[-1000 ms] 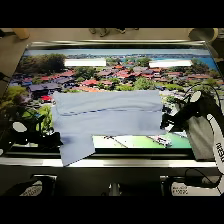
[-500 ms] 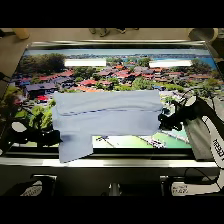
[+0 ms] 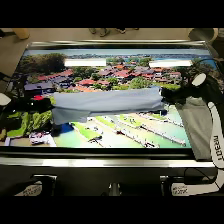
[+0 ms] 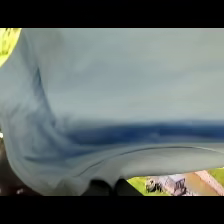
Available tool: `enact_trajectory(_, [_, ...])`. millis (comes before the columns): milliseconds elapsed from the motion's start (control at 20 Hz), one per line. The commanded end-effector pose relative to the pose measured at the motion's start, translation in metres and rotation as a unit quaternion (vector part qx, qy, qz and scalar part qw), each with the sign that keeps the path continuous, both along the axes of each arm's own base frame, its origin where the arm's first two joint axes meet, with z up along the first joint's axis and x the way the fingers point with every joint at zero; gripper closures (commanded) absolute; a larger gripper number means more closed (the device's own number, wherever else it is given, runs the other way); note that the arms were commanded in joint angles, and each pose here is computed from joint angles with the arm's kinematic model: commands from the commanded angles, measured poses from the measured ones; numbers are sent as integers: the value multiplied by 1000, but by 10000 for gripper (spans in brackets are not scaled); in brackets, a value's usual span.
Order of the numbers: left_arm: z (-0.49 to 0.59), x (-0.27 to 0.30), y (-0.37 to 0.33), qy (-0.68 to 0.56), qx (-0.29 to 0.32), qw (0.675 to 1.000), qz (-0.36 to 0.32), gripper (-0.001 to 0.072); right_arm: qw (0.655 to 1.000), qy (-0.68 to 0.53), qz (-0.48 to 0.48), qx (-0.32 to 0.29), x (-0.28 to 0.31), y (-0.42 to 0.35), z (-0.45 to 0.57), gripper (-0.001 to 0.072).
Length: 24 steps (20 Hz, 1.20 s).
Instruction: Fold the shirts.
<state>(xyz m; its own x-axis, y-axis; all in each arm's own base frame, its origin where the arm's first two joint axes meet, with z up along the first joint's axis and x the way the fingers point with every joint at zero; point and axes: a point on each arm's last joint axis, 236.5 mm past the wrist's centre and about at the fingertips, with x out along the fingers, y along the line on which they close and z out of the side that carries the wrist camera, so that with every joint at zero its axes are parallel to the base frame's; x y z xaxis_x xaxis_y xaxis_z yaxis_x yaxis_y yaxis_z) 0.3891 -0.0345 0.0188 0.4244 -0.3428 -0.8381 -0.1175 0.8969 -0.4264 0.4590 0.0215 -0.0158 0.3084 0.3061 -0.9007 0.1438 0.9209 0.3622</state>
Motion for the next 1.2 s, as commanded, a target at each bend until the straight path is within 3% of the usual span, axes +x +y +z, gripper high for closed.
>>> enact_trajectory(0, [0,66,6,-22,1,1000,14,679,996,-80,-25,-10,71,12,7,691])
enact_trajectory(200, [-31,118,14,0,-12,999,36,679,998,-35,-56,-13,86,3,-42,690])
enact_trajectory(350, [-68,127,13,42,-29,997,61,674,999,6,-48,-22,74,0,-73,688])
enact_trajectory(400, [-81,122,7,66,-38,995,61,591,999,20,-45,-21,69,1,-80,660])
enact_trajectory(450, [-87,116,0,83,-44,994,53,349,999,24,-44,-18,67,3,-81,474])
enact_trajectory(500, [-87,110,-2,93,-45,994,42,161,999,24,-29,-18,65,4,-75,245])
enact_trajectory(600, [-73,103,0,86,-36,996,7,164,998,12,30,-48,60,-4,-55,114])
enact_trajectory(700, [-50,100,0,65,-29,997,-12,173,998,12,2,-66,60,-34,-48,27])
enact_trajectory(1050, [29,93,-40,-17,-16,998,-56,173,983,87,-42,158,53,22,-89,44])
enact_trajectory(1100, [36,91,-48,-23,-16,998,-64,173,979,89,-48,174,54,27,-89,102])
enact_trajectory(1150, [41,89,-57,-28,-16,997,-73,173,978,90,-50,180,55,29,-88,352])
